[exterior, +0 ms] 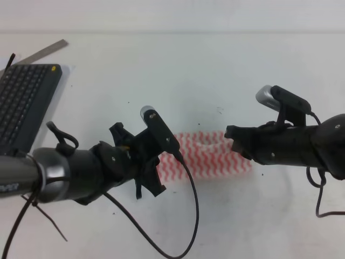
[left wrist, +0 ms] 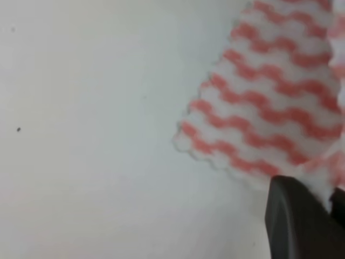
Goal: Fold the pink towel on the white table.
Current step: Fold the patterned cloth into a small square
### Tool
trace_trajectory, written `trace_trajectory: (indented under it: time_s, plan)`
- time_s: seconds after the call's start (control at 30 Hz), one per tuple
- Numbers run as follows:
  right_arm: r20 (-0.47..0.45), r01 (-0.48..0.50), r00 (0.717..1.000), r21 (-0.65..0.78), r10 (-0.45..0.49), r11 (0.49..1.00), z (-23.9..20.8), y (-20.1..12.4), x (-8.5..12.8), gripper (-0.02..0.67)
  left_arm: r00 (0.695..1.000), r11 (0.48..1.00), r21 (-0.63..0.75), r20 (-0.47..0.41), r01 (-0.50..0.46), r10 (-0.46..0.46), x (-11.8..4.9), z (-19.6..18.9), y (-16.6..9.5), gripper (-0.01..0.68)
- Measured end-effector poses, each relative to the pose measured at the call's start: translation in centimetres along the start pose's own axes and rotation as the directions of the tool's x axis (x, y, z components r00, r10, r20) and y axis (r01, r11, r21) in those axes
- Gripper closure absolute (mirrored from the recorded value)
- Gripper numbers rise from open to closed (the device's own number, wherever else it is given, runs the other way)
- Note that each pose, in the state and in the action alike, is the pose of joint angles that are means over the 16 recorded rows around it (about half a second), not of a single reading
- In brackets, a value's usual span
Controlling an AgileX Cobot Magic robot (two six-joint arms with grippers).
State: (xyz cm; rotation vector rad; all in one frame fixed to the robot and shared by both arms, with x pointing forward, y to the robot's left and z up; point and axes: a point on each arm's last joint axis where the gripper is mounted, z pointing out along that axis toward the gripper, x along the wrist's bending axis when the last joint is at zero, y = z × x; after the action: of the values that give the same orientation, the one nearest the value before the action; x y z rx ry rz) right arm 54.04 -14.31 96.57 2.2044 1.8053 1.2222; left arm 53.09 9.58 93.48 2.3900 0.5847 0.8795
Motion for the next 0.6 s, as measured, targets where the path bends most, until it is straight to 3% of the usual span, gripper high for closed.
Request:
trace_trajectory:
  time_s: [0.6]
  plan:
    - [0.021, 0.0, 1.0, -0.02, 0.0, 1.0, 0.64, 0.29, -0.22, 0.664, 0.999, 0.999, 0.018, -0.008, 0.033, -0.032, 0.61, 1.04, -0.24, 0.675]
